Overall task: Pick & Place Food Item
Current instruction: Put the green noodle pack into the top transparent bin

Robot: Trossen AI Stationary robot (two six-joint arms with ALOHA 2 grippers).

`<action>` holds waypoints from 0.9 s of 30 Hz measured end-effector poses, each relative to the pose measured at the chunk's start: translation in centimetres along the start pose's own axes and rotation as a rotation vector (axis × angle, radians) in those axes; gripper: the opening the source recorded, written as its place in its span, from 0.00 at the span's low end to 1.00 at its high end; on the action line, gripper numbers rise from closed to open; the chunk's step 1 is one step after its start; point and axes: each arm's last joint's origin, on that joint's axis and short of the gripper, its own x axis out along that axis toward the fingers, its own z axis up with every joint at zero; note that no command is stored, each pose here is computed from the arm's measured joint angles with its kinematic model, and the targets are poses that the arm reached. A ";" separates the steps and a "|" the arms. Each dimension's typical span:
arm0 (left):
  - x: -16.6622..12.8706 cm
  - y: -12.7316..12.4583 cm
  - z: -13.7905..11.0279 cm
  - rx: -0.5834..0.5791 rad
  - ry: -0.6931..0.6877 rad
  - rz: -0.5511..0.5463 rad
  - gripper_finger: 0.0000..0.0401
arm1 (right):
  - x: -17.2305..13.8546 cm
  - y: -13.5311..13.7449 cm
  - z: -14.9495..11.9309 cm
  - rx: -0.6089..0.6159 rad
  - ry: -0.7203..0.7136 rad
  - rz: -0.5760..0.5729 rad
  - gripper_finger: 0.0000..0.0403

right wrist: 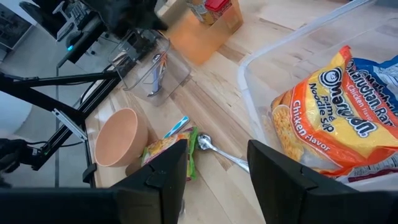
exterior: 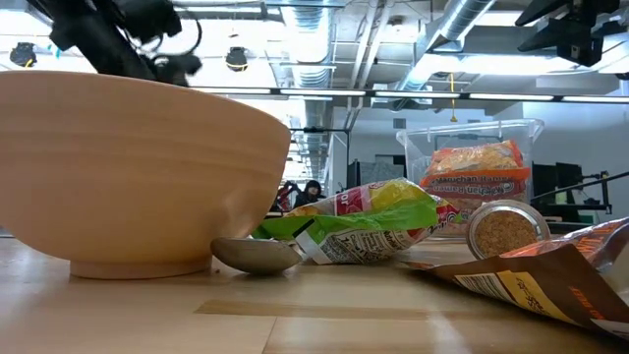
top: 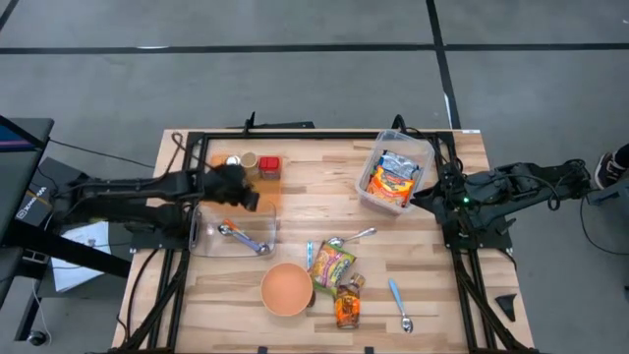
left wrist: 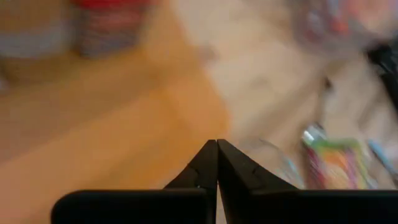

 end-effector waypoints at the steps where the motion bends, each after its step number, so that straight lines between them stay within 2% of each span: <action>1: -0.1 -0.6 -0.5 0.017 0.005 -0.026 0.00 | 0.0 0.0 0.0 -0.001 0.000 -0.001 0.41; 6: -0.3 -3.2 -2.6 0.045 -0.009 -0.121 0.00 | 0.0 0.0 0.0 -0.010 0.001 -0.002 0.41; 15: 1.0 -5.1 -6.4 0.063 0.080 -0.106 0.00 | 0.0 0.0 0.0 -0.017 0.003 -0.005 0.41; 27: 2.1 -6.2 -7.7 0.046 0.086 -0.141 0.00 | 0.0 -0.1 0.0 -0.017 0.004 -0.006 0.41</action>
